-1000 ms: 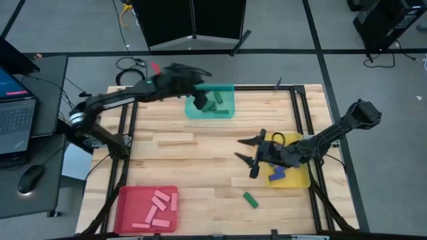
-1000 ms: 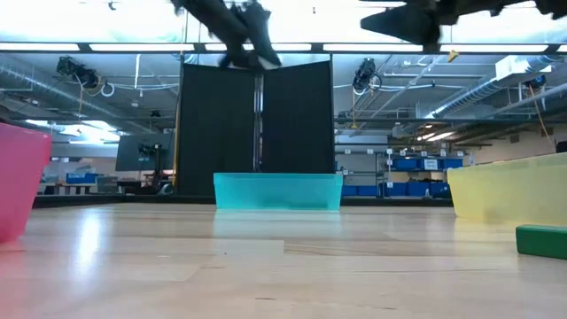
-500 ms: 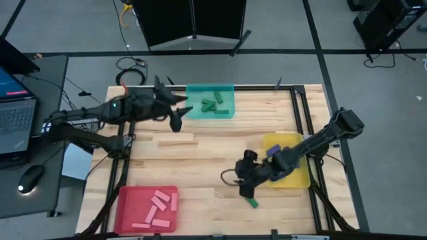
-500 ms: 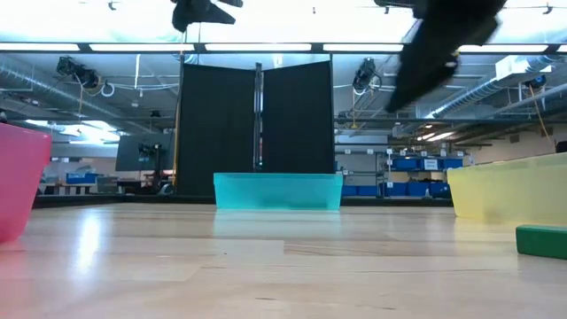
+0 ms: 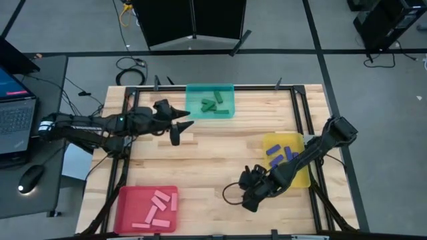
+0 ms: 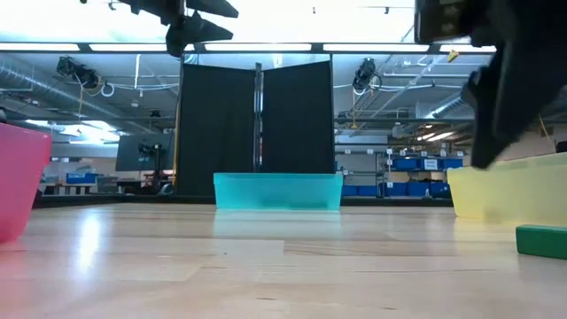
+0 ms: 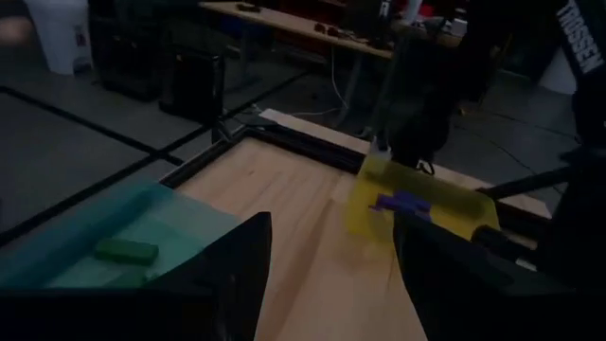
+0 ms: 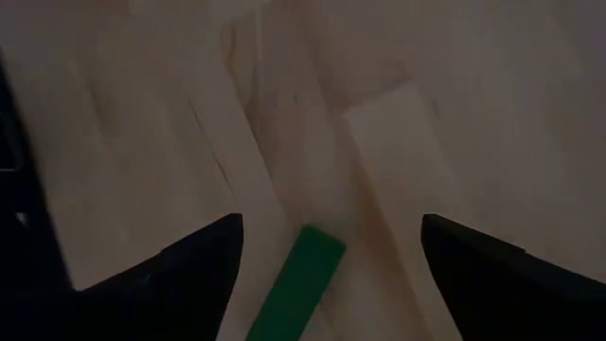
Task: Sort blocks
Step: Put the green block into the blue bin
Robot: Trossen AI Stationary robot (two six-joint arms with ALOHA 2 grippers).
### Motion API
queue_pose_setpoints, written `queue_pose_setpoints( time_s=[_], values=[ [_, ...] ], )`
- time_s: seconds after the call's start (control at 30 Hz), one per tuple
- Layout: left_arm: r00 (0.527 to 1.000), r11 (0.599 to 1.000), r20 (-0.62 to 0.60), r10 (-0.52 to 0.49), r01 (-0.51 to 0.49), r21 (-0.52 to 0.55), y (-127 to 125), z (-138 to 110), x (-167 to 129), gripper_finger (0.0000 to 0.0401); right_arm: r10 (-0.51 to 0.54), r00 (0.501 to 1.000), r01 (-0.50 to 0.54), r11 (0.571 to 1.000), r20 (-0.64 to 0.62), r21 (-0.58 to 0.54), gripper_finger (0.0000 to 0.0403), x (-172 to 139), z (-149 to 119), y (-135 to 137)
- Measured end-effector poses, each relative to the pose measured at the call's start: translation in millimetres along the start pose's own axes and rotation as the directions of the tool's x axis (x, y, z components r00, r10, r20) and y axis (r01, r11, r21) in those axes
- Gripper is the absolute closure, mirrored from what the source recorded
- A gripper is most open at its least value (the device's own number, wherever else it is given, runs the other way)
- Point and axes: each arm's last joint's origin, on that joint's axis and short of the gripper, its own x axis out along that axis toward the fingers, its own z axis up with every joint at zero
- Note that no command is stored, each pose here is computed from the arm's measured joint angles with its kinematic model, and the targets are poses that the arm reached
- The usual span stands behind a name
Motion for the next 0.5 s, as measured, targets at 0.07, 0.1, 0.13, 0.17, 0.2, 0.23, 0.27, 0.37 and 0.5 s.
queue_pose_setpoints(
  time_s=[0.07,0.1,0.13,0.17,0.2,0.23,0.27,0.37,0.5],
  values=[
    [1.000,1.000,-0.003,-0.014,0.014,0.001,-2.6,-1.8,-0.8,0.0172,-0.018,1.000,0.018,1.000,-0.019,0.008,0.0068,8.6,-3.8,1.4],
    [1.000,1.000,-0.004,-0.022,0.022,0.002,-4.2,-2.2,-1.7,0.0172,-0.028,0.999,0.028,1.000,-0.027,0.012,0.0068,12.2,-5.9,1.9],
    [0.999,0.999,0.007,-0.036,0.036,0.003,-6.5,-1.4,-2.3,0.0172,-0.037,0.999,0.038,0.999,-0.038,0.011,0.0069,16.3,-7.8,2.2],
    [0.999,0.999,0.017,-0.050,0.050,0.004,-8.9,-0.7,-3.2,0.0172,-0.047,0.998,0.047,0.999,-0.050,0.008,0.0070,20.4,-9.7,2.4],
    [0.998,0.998,0.028,-0.064,0.064,0.005,-11.1,0.4,-5.0,0.0172,-0.056,0.996,0.056,0.998,-0.066,0.004,0.0072,24.3,-11.6,2.3],
    [0.996,0.997,0.038,-0.077,0.077,0.011,-12.8,1.7,-7.8,0.0172,-0.062,0.995,0.062,0.998,-0.080,0.001,0.0073,28.1,-13.0,2.3],
    [0.994,0.996,0.053,-0.091,0.090,0.018,-14.8,3.3,-9.8,0.0172,-0.071,0.993,0.071,0.997,-0.091,-0.002,0.0074,31.9,-14.2,1.9],
    [0.988,0.992,0.087,-0.125,0.123,0.021,-17.9,8.8,-19.5,0.0172,-0.092,0.988,0.091,0.996,-0.120,-0.011,0.0075,41.2,-18.2,1.5],
    [0.981,0.989,0.124,-0.149,0.147,0.026,-18.7,14.6,-30.5,0.0172,-0.113,0.984,0.110,0.994,-0.138,-0.026,0.0073,51.3,-23.5,2.5]
  ],
)
